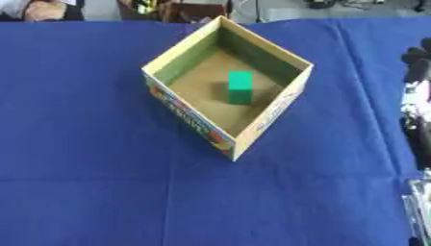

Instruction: Pick up objects on the table and place them in the box.

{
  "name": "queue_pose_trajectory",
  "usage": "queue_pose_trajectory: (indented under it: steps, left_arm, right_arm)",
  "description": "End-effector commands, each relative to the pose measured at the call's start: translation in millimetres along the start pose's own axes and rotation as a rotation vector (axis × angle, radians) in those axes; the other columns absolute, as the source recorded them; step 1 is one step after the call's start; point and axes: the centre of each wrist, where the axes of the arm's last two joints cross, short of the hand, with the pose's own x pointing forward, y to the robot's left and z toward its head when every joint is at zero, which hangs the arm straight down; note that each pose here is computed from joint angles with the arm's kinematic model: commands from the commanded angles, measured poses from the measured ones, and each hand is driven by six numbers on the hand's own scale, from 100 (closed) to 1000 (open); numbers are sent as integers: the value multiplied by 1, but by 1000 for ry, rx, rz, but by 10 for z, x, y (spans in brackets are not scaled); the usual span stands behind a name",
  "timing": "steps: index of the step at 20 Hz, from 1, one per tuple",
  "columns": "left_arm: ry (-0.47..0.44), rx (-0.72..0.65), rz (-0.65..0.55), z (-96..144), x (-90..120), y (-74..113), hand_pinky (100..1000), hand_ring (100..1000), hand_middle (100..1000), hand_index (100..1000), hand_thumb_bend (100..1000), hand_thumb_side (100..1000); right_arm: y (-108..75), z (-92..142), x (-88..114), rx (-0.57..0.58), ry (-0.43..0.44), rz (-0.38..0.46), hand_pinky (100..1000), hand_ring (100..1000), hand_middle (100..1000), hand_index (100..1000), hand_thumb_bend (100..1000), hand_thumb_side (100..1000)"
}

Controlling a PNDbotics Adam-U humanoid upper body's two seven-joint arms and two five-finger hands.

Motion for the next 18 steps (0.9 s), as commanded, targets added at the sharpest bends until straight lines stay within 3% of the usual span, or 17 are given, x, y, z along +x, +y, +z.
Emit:
queue_pose_trajectory:
  steps: [1,18]
  left_arm:
    - [-15,3,12,9,34,-25,651,722,711,945,320,1000]
    - [56,-19,118,139,-5,-296,668,736,749,901,230,1000]
  right_arm:
    - [-42,-86,68,7,-53,10,852,828,631,811,100,572]
    - [-25,-108,78,11,-77,3,842,829,644,807,100,579]
